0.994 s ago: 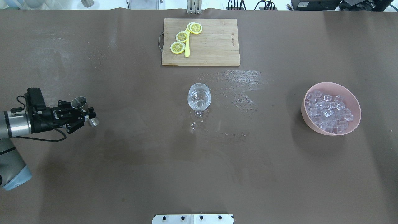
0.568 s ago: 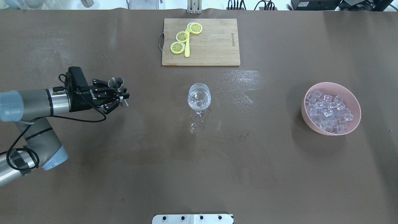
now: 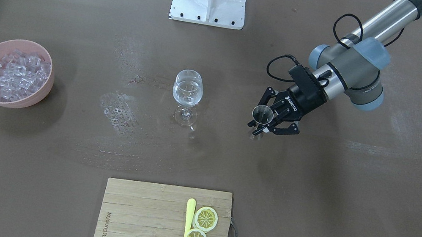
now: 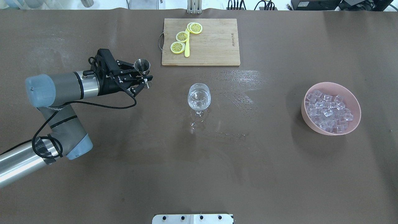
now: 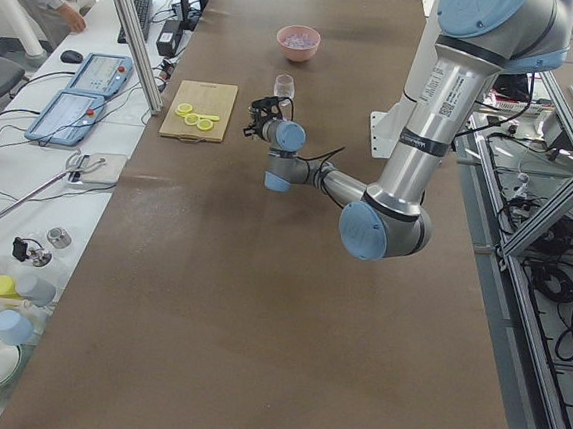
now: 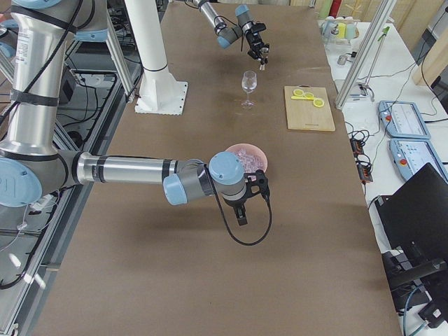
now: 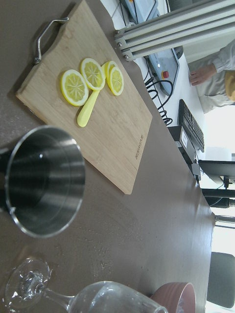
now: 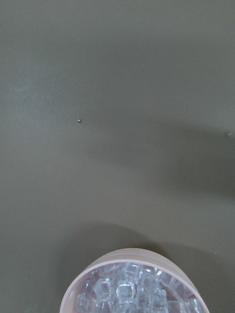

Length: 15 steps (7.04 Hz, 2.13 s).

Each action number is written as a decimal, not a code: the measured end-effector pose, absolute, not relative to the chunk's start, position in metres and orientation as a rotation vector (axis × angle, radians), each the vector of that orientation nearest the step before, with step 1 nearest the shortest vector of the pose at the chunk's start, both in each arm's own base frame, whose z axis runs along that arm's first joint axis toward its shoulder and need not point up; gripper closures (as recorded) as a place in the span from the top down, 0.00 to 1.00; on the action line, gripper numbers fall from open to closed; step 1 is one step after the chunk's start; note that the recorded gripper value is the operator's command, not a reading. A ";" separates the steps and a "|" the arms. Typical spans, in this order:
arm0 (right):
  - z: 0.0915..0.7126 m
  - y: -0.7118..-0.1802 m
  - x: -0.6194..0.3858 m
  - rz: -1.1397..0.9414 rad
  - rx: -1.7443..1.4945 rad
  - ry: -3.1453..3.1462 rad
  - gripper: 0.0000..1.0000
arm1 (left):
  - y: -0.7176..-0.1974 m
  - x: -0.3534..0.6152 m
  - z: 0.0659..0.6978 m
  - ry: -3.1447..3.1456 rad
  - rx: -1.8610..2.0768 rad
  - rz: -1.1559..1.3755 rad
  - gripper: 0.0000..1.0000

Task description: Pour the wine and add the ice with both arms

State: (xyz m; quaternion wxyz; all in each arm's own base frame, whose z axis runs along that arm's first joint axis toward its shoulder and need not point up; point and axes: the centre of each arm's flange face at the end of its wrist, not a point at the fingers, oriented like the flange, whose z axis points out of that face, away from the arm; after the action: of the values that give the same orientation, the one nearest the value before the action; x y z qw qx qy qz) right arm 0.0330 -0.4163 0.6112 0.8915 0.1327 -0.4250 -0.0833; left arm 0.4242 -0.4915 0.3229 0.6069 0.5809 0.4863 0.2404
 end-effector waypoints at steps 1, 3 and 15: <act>0.611 -0.413 0.034 -0.156 0.270 -0.880 1.00 | -0.489 0.423 0.305 1.128 1.358 0.563 0.00; 0.600 -0.412 0.035 -0.083 0.250 -0.885 1.00 | -0.481 0.428 0.282 1.099 1.421 0.610 0.00; 0.570 -0.415 0.018 0.015 0.199 -0.934 1.00 | -0.462 0.494 0.186 0.285 1.846 1.010 0.00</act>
State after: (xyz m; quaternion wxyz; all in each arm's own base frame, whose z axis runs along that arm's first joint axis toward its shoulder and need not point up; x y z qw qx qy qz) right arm 0.0177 -0.4150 0.5702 0.8880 0.0959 -0.4496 0.0073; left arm 0.4942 -0.4617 0.1858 0.4875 0.7591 0.1172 0.4152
